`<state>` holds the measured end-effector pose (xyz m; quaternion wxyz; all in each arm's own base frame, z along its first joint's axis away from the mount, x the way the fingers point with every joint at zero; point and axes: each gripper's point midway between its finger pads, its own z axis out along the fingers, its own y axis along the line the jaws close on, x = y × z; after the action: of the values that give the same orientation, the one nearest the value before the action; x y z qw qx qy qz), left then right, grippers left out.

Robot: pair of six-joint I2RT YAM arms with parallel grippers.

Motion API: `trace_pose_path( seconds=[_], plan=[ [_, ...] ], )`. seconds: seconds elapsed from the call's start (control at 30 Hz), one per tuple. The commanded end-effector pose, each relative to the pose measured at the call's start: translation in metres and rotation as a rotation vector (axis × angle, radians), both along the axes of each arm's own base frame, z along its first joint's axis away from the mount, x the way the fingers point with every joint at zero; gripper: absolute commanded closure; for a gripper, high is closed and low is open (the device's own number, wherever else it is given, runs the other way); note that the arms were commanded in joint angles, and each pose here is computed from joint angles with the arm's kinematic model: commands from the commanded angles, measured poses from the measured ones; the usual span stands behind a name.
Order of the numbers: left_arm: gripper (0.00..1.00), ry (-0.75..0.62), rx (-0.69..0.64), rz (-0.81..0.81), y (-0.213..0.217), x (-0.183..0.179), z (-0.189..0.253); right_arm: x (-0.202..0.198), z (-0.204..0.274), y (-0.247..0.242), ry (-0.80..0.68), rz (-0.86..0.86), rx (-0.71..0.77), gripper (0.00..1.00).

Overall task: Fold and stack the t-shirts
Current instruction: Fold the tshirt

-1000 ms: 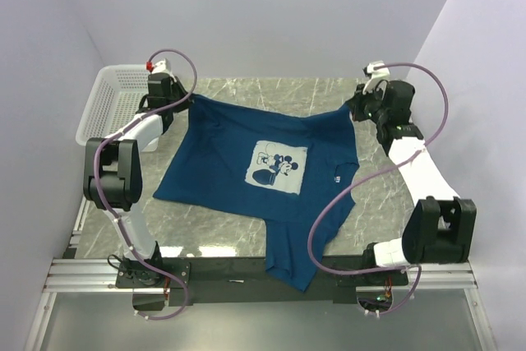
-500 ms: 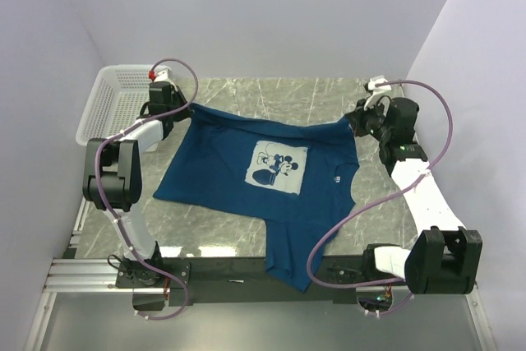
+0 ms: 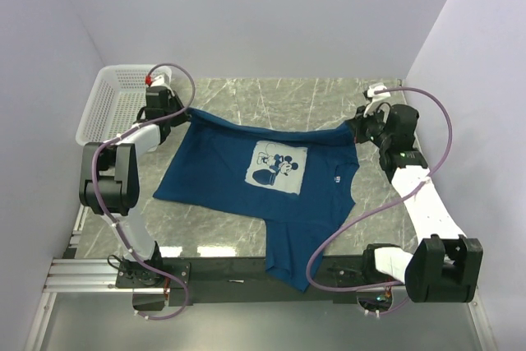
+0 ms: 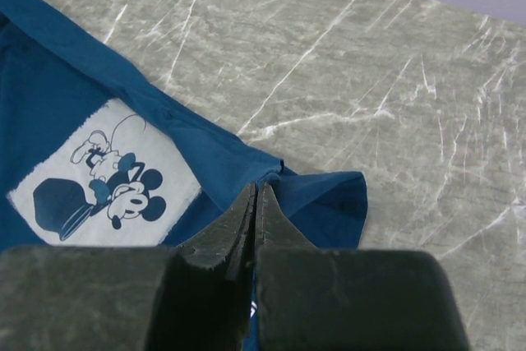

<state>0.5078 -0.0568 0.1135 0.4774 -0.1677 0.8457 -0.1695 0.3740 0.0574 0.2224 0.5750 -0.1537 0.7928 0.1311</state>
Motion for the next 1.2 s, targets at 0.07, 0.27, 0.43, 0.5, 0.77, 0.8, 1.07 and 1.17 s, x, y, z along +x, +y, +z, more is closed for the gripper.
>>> trace_pose_path(
  seconds=[0.07, 0.27, 0.43, 0.5, 0.77, 0.8, 1.07, 1.17],
  plan=[
    [0.99, -0.059, 0.015, -0.009, 0.003, -0.004, 0.022, -0.006, 0.010, -0.006, -0.040, -0.015, -0.014, 1.00],
    [0.81, -0.026, 0.011, 0.040, 0.010, -0.023, 0.017, -0.010, 0.003, -0.006, -0.025, -0.012, -0.020, 1.00],
    [0.54, -0.086, -0.032, 0.045, 0.007, -0.045, 0.042, -0.012, -0.006, -0.006, -0.005, -0.008, -0.026, 1.00],
    [0.52, -0.116, -0.048, 0.026, 0.003, -0.053, 0.055, -0.013, -0.010, -0.005, 0.009, -0.002, -0.026, 1.00],
    [0.47, -0.241, -0.020, 0.031, 0.009, -0.080, 0.110, -0.021, -0.012, -0.006, 0.012, 0.010, -0.048, 1.00],
    [0.45, -0.270, -0.006, 0.049, 0.014, -0.085, 0.122, -0.023, -0.013, -0.005, 0.017, 0.016, -0.049, 1.00],
    [0.18, -0.292, 0.066, 0.158, 0.041, -0.123, 0.141, -0.037, -0.017, -0.001, 0.023, 0.057, -0.067, 1.00],
    [0.17, -0.309, 0.065, 0.150, 0.041, -0.137, 0.144, -0.042, -0.020, 0.001, 0.035, 0.072, -0.074, 1.00]
  ],
)
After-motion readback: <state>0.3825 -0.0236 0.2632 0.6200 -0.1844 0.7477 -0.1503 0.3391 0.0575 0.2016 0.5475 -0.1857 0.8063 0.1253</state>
